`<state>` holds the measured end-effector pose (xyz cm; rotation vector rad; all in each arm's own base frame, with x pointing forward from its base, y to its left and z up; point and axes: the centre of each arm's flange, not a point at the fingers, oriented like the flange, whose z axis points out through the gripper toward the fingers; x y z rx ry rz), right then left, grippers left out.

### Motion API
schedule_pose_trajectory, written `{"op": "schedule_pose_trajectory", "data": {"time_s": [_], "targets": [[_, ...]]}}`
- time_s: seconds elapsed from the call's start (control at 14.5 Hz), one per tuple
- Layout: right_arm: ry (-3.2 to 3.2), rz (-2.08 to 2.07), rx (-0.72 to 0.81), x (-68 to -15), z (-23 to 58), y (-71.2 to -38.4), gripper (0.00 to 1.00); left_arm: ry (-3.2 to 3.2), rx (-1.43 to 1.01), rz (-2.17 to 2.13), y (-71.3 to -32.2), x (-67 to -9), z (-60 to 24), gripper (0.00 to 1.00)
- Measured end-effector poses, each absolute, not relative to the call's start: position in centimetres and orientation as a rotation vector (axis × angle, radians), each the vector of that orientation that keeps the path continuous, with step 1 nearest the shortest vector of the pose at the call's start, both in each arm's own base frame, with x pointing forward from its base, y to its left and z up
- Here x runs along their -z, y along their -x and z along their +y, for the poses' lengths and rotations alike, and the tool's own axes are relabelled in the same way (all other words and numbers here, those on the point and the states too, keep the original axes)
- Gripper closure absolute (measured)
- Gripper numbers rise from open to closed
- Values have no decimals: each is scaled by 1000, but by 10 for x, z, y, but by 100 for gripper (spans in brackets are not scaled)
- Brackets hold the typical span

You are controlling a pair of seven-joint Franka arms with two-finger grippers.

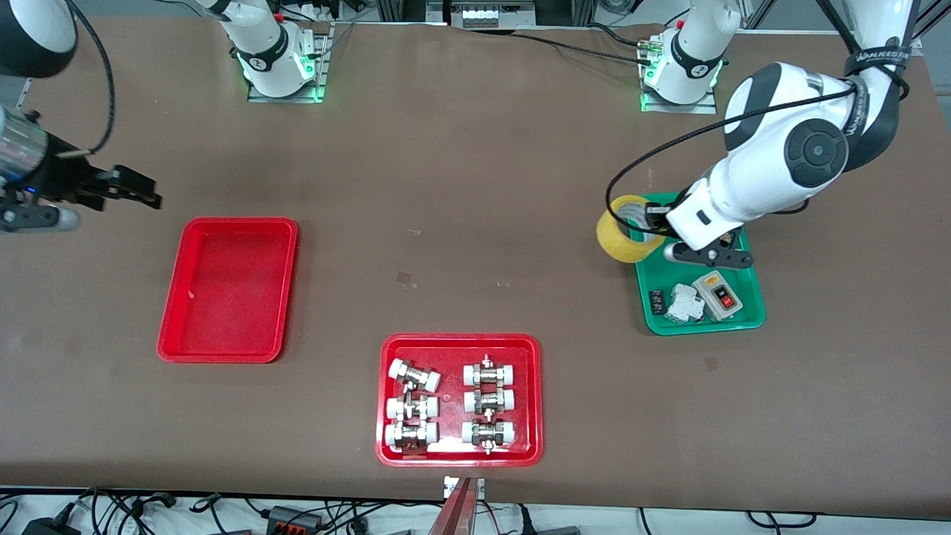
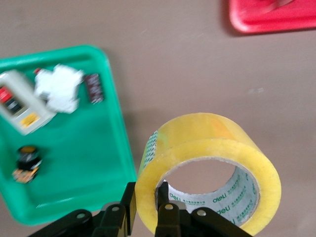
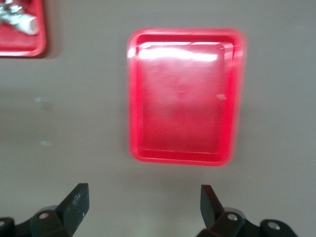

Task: Left arm passes tape to right arm into tray
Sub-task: 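Carry the tape with the left gripper while the right gripper approaches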

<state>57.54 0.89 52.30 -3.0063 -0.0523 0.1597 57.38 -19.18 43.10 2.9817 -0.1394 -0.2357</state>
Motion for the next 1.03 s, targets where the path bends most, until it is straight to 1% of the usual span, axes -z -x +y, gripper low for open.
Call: {"op": "schedule_pose_trajectory", "data": {"time_s": [0.28, 0.48, 0.76, 1.03], "targets": [[2769, -121, -281, -461, 42, -594, 0, -2899, 249, 3, -602, -425, -243, 79], [2642, -177, -309, -438, 84, -600, 0, -2806, 310, 95, -611, -408, -287, 79], [2399, -307, -245, -423, 168, -610, 0, -2711, 183, 132, -623, -386, -347, 79], [2353, -346, -152, -394, 244, -618, 0, -2680, 99, 175, -629, -358, -371, 79]]}}
